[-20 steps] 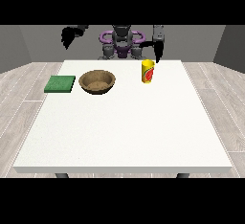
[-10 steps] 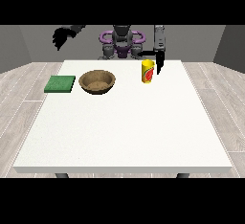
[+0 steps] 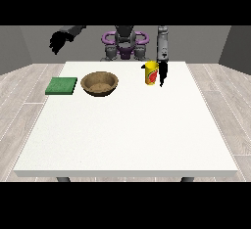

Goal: Pick the cup and pour the ball into the bowl, then pick the bowl and place it on the pad

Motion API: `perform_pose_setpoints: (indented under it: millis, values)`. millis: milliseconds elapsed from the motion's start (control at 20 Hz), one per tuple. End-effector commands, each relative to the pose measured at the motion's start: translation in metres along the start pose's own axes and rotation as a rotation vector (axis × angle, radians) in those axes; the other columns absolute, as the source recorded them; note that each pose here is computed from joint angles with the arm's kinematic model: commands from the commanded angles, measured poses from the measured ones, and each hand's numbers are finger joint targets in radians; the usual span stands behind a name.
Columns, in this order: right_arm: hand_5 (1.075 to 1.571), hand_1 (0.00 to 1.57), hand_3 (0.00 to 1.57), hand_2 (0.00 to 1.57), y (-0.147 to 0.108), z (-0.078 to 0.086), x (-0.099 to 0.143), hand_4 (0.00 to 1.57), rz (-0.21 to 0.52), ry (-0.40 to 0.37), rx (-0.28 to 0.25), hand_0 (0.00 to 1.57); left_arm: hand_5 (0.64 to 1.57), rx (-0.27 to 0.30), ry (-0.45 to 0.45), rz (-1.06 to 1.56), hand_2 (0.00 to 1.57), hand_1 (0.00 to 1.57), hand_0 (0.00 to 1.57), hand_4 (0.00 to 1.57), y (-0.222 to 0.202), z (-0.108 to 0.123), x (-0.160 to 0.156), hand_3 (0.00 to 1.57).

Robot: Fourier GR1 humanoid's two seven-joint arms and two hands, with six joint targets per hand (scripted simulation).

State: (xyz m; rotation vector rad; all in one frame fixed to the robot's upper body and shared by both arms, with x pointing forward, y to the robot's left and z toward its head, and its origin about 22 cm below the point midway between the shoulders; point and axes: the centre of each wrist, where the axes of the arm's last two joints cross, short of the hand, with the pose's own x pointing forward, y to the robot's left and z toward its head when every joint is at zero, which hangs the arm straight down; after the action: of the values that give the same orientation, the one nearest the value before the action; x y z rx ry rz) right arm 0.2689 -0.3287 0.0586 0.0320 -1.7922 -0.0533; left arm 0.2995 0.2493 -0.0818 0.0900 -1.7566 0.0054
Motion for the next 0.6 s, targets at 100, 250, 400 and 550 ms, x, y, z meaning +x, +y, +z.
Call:
perform_pose_setpoints:
  millis: [100,250,400,550]
  values:
    - [1.568,0.00,0.12,0.00,-0.018,-0.014,0.022,0.65,-0.007,-0.081,0.030,0.00,1.475,0.037,-0.062,-0.181,1.57,1.15,1.15,1.31,-0.001,0.005,-0.016,1.57]
    - [1.568,0.00,0.07,0.00,-0.025,-0.005,0.035,0.64,-0.018,-0.079,0.085,0.00,1.483,0.108,-0.046,-0.203,1.57,1.26,1.26,1.33,0.003,0.014,-0.029,1.57]
    - [1.566,0.00,0.17,0.00,-0.041,-0.013,0.043,0.64,-0.023,-0.023,0.043,0.00,1.449,0.089,-0.003,-0.233,1.57,1.28,1.28,1.38,-0.024,0.020,-0.033,1.57]
    - [1.566,0.00,0.18,0.00,-0.062,-0.001,0.018,0.63,-0.030,0.068,-0.007,0.00,1.413,0.052,0.039,-0.327,1.57,1.28,1.28,1.41,-0.025,-0.008,-0.011,1.57]
